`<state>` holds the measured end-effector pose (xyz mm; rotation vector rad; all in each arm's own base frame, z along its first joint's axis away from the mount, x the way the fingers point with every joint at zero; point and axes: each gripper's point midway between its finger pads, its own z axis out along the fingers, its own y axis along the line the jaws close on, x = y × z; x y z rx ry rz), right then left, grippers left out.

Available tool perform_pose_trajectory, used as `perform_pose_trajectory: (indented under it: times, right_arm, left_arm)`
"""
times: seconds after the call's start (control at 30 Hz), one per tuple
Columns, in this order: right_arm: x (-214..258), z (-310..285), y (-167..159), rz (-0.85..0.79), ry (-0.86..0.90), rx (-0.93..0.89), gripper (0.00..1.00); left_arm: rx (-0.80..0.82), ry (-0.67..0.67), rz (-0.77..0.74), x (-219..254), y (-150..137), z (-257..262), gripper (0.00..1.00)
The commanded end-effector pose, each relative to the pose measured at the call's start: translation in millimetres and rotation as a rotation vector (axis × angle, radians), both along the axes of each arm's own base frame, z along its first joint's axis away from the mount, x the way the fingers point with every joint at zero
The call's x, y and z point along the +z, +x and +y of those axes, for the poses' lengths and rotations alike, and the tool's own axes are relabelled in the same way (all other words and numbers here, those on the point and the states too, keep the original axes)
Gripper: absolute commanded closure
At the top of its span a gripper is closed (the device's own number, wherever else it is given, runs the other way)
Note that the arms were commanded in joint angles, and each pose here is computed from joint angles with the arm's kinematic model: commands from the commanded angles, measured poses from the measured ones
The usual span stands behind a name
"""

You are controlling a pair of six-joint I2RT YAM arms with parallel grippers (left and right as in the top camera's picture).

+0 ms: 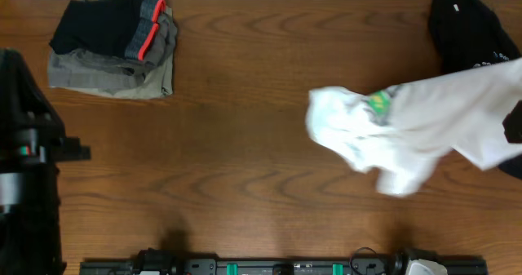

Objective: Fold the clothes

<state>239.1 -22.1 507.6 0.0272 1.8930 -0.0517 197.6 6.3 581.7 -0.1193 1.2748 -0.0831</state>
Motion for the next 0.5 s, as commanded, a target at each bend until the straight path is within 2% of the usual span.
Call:
perform_pose_trajectory:
  times: [0.0,0.1,0.2,0.37,0.47]
  right_arm:
    - [-5.1,-6.1,6.6,0.028,-0.01,-0.018,0.99]
    - [-13.9,-4.8,14.3,0.065,0.002,-0.002,0.99]
    - [-20.0,-2.2,22.1,0.09,0.016,0.02,0.99]
    - [-30.8,-4.6,35.5,0.133,0.025,0.021,0.99]
    - [-37.1,-6.1,43.0,0.157,0.03,0.02,0.99]
  left_arm:
    - [-0.094,0.002,0.067,-14.9,10.5,-16.0,0.94]
    - [-0.217,0.005,0.109,-23.5,24.8,-37.3,0.94]
    - [-0.269,-0.071,0.199,-42.5,44.7,-44.4,0.93]
    - [-0.368,-0.084,0.419,-95.2,86.9,-64.0,0.87]
    - [-0.47,-0.104,0.572,-133.5,110.5,-82.4,0.86]
